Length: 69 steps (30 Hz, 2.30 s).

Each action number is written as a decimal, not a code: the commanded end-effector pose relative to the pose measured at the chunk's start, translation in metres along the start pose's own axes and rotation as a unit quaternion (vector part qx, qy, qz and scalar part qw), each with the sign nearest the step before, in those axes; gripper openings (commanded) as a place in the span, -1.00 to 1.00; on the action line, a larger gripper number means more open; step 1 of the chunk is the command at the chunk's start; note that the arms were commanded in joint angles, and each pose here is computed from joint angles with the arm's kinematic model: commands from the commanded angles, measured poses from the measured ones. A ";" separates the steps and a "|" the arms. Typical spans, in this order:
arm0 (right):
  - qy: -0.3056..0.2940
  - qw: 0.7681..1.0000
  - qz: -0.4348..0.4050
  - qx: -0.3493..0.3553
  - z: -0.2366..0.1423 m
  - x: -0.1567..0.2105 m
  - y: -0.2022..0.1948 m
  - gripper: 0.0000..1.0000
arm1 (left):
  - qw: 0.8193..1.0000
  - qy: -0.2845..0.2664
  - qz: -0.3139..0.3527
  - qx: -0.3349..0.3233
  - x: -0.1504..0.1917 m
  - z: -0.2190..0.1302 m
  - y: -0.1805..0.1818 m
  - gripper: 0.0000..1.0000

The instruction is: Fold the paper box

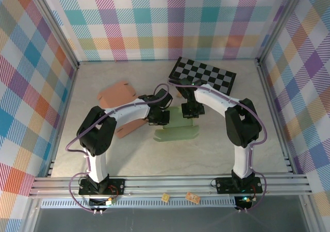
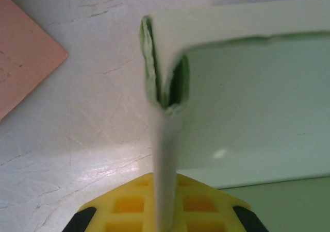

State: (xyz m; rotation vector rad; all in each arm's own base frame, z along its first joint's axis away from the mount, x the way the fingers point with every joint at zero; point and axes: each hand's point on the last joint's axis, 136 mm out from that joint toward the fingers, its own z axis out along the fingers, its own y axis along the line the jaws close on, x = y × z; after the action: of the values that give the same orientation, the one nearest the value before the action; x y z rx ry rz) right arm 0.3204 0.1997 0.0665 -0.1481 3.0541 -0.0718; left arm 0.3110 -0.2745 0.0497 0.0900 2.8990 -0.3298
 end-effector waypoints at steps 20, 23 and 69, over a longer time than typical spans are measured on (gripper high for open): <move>0.006 1.000 0.018 0.005 0.001 0.011 -0.005 -1.00 | 0.996 0.021 0.018 -0.083 0.021 0.014 0.010 -1.00; 0.008 0.999 0.024 0.020 0.001 0.013 -0.010 -1.00 | 0.996 0.015 0.019 -0.089 0.019 0.011 0.009 -1.00; 0.218 0.841 0.487 -0.093 0.010 0.085 0.015 -1.00 | 0.979 -0.186 -0.063 0.052 -0.092 -0.187 -0.051 -0.07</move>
State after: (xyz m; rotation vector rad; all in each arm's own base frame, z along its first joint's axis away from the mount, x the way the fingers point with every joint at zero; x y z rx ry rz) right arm 0.2517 0.1948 0.0485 1.0262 3.1994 0.1612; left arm 0.3545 -0.3091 0.2312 -0.0611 2.5748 -0.4889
